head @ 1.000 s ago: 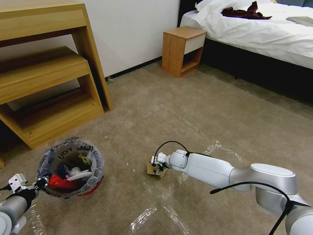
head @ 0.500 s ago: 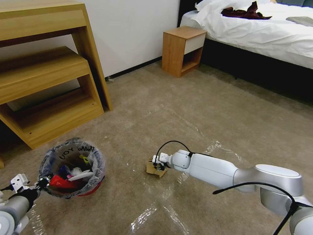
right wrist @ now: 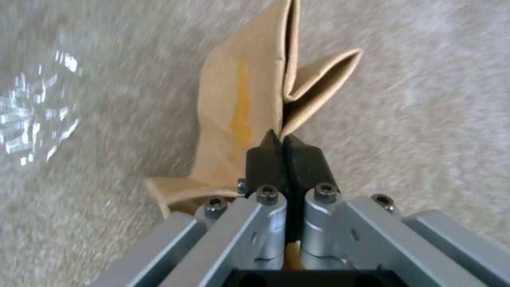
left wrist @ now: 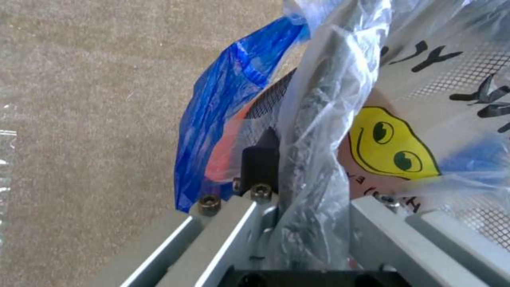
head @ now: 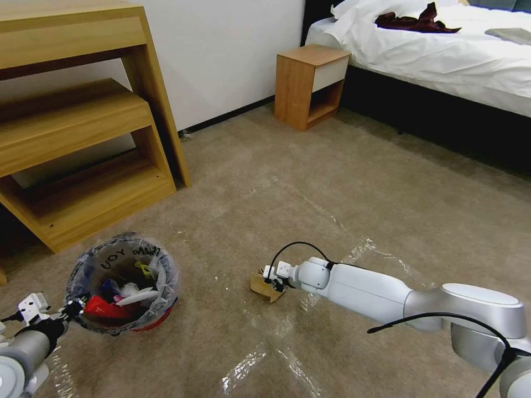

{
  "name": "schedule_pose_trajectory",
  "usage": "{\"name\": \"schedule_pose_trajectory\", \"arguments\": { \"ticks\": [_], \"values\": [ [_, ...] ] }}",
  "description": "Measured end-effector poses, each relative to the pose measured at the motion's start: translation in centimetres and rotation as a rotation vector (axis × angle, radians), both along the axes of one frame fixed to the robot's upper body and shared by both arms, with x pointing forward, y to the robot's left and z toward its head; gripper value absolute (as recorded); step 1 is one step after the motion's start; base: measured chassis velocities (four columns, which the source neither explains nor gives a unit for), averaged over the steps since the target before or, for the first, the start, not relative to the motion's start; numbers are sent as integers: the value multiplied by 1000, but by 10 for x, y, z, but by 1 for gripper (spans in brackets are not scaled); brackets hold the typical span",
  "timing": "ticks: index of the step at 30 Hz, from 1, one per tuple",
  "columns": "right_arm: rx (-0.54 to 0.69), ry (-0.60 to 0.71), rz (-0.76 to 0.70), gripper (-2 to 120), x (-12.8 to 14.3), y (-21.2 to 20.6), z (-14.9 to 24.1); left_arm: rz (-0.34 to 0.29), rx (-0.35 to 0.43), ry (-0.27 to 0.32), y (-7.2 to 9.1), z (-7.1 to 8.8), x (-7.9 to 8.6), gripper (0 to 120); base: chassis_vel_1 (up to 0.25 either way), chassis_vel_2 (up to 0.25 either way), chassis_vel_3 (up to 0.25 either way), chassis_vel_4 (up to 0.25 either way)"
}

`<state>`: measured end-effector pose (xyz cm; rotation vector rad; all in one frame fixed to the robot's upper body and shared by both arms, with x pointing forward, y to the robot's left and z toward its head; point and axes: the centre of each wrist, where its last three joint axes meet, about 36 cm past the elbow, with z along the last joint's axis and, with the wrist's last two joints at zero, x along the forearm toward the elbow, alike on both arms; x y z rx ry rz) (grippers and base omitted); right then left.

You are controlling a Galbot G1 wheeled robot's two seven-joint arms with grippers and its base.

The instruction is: Pick up the trash bin and place the garbage on the floor into it.

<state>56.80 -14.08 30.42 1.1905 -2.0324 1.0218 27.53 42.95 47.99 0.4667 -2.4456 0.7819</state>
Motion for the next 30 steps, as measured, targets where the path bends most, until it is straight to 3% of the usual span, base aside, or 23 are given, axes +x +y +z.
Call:
{"name": "schedule_pose_trajectory", "arguments": {
  "ticks": [12, 19, 20, 23, 30],
  "values": [
    [238, -54, -86, 0, 6, -21, 68, -15, -4, -4, 1, 14, 6, 0, 0, 0, 0, 0],
    [550, -108, -81, 0, 8, -18, 143, -34, -2, 0, 0, 21, 7, 0, 0, 0, 0, 0],
    [550, -108, -81, 0, 8, -18, 143, -34, -2, 0, 0, 21, 7, 0, 0, 0, 0, 0],
    [747, -134, -68, 0, 13, -11, 177, -41, 0, 4, -1, 21, 8, 0, 0, 0, 0, 0],
    [963, -103, 17, 0, -3, 17, 218, -50, -2, 9, -3, 19, 9, 0, 0, 0, 0, 0]
  ]
}}
